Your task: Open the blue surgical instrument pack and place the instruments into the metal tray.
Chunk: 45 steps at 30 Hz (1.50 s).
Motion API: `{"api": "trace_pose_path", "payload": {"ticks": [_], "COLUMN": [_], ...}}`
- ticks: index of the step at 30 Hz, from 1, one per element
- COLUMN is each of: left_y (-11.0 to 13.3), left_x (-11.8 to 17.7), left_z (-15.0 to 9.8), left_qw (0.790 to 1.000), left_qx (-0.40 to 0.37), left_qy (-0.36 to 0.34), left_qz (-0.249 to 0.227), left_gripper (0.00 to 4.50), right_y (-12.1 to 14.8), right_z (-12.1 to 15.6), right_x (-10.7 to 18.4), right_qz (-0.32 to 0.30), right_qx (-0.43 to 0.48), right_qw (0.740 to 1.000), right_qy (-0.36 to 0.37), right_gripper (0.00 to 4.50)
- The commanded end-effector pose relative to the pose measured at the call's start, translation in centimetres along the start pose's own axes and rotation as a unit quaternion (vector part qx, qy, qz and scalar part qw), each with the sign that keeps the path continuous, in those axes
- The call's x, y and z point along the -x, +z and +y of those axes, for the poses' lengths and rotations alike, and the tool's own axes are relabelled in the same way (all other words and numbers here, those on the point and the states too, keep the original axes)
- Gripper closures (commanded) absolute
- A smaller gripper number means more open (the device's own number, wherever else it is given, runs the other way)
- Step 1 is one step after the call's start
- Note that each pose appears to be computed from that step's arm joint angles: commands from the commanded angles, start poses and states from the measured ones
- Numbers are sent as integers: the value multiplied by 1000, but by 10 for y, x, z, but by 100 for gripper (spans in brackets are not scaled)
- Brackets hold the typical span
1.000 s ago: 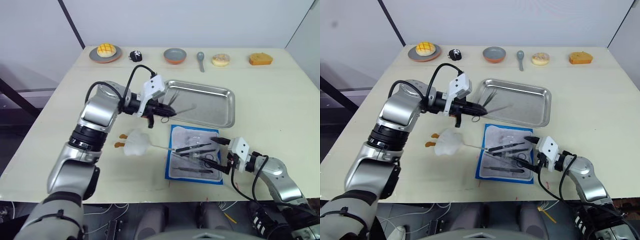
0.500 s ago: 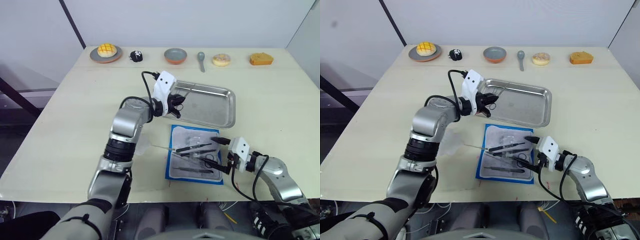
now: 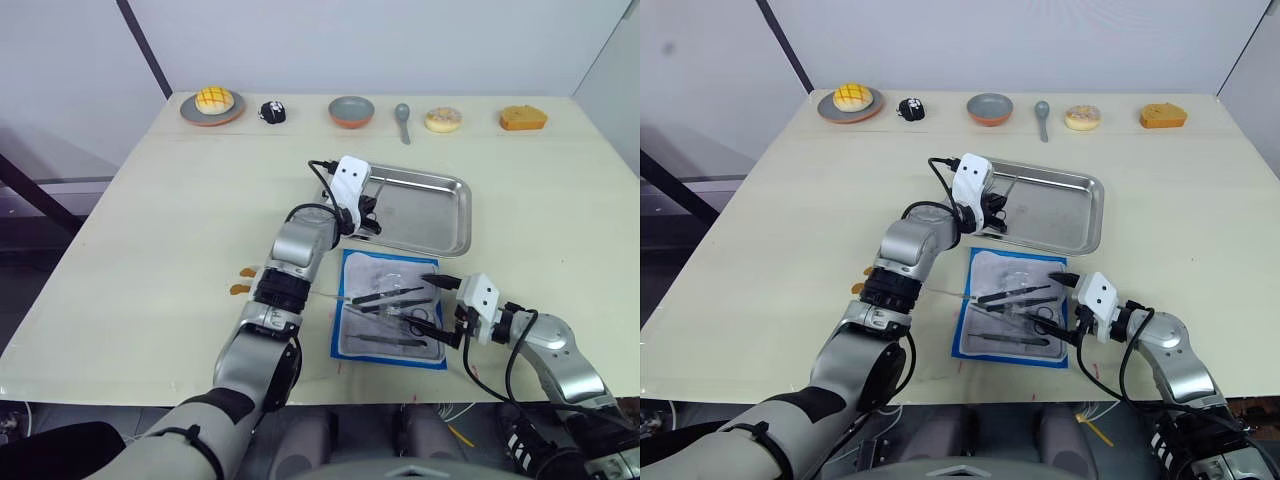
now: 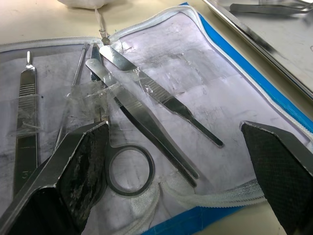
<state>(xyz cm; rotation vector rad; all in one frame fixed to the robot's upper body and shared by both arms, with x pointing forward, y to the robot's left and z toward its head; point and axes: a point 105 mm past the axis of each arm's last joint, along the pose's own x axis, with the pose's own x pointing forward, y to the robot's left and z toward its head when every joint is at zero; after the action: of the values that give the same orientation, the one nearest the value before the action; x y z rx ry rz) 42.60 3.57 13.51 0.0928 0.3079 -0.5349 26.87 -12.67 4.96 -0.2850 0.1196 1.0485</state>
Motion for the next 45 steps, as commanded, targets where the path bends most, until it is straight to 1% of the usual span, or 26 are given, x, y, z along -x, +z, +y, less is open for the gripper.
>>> {"api": "trace_pose_path", "payload": {"ticks": [1,6,12,23,24,25,26,31,37,39,40,43,45], "left_y": [13,3,-5,-11,-11,-11,-10,-6,13,30,39,56,57], "left_x": [-3,-10,-15,-14,-13,-13,-13,-14,-11,-7,-4,8,17], "left_z": [10,21,25,42,42,42,41,36,29,22,16,3,-1], "left_qw": [1000,999,998,994,995,995,995,996,998,998,998,992,988], "left_qx": [-5,-4,2,5,4,3,2,-2,-17,-25,-28,-42,-54], "left_qy": [26,49,58,92,92,92,91,83,67,45,25,-41,-73], "left_qz": [-12,18,39,49,49,49,49,43,6,-25,-49,-108,-121], "left_gripper": [443,443,443,443,409,366,355,355,355,355,355,355,355], "right_y": [-56,-56,-55,-56,-56,-56,-56,-56,-56,-56,-56,-57,-57], "right_z": [10,11,10,10,10,10,10,10,10,10,10,9,9], "right_x": [12,11,12,14,14,14,14,13,13,13,13,14,14], "right_qz": [109,108,109,109,109,109,109,108,108,109,109,110,110], "right_qx": [-49,-48,-46,-48,-48,-48,-48,-49,-48,-48,-48,-49,-50], "right_qw": [993,993,993,993,993,993,993,993,993,993,993,993,993], "right_qy": [-8,-8,-8,-12,-13,-13,-13,-13,-13,-14,-14,-15,-16], "right_gripper": [0,0,0,0,0,0,0,0,0,0,0,0,0]}}
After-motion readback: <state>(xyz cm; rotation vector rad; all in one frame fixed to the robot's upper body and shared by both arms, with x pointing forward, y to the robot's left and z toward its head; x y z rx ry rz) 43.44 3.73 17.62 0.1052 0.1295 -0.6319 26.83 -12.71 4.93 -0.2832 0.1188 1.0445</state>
